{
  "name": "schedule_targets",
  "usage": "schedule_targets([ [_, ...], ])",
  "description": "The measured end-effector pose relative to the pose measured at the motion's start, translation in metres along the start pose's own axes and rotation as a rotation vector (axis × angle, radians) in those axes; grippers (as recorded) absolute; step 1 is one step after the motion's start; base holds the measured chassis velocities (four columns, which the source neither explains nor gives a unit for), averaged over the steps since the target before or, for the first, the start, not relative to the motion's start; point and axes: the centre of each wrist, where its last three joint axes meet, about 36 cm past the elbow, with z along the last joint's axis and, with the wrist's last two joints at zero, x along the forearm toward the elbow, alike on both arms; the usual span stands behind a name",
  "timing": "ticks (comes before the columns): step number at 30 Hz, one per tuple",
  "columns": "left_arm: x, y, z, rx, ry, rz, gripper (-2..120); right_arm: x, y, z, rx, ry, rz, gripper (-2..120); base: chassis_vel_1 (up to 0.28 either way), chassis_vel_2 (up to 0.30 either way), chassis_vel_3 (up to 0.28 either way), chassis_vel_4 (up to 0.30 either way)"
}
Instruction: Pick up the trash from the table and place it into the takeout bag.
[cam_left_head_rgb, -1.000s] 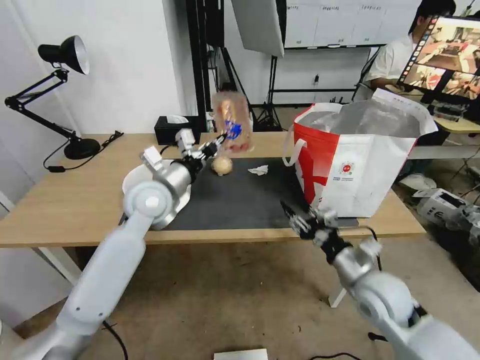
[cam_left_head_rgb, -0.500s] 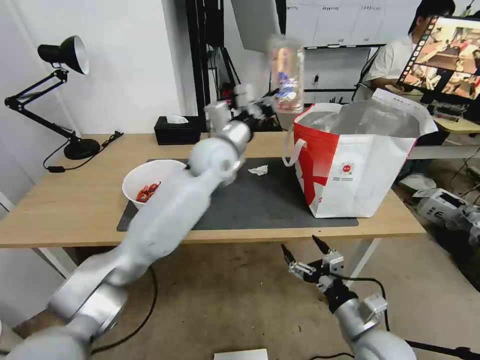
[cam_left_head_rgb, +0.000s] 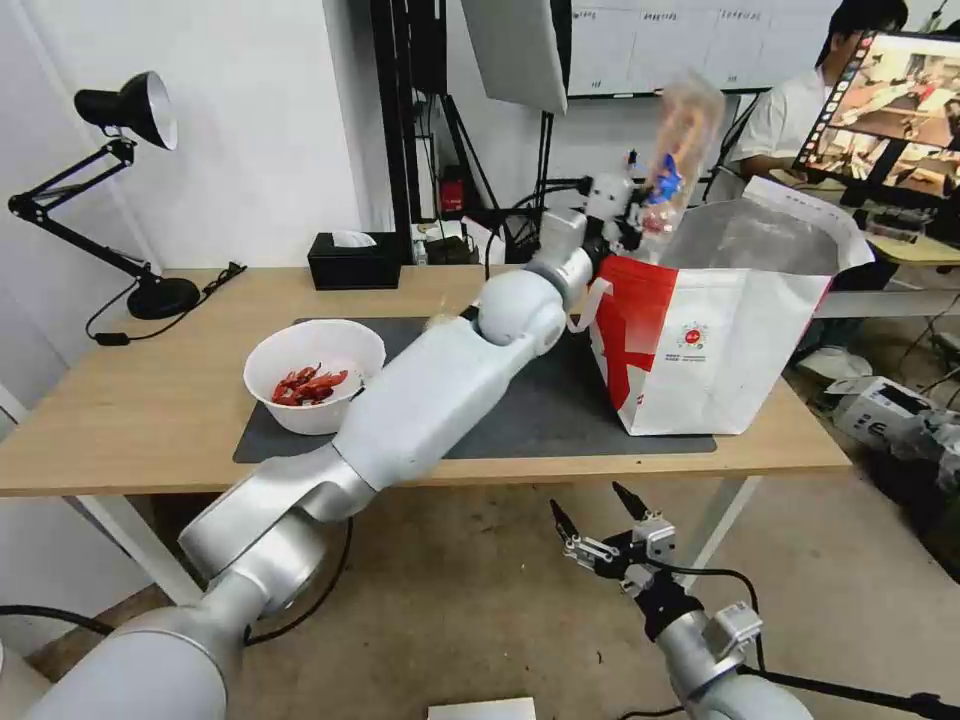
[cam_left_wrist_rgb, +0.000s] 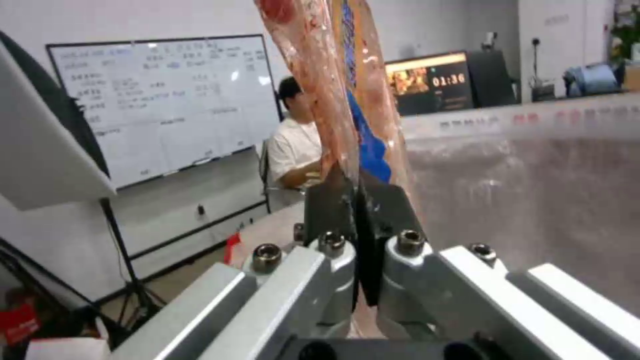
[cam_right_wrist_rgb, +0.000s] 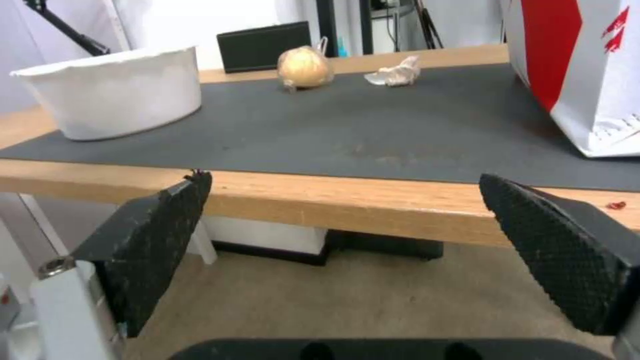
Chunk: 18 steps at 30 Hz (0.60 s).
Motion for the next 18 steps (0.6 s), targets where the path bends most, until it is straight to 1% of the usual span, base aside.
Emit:
schedule_targets([
  [5,0.0035,0.0005,0.0065,-0.013,0.012,0.021,0,-0.001,-0.0008,0.0007,0.0,0.003,-0.003,100,0.0,0.0,0.0,0.0],
  [16,0.0045,0.001,0.0046,0.012,0.009,0.026,0,-0.0024,-0.0023,0.0008,0.001,0.005,-0.005,100,0.0,0.0,0.0,0.0],
  [17,0.0048,0.0008,0.004,0.018,0.008,0.026,1,-0.0026,-0.0023,0.0008,0.001,0.005,-0.005,100,0.0,0.0,0.0,0.0],
  [18,0.0049,0.0003,0.0035,0.022,0.007,0.027,7,-0.0029,-0.0022,0.0007,0.001,0.005,-0.005,100,0.0,0.0,0.0,0.0],
])
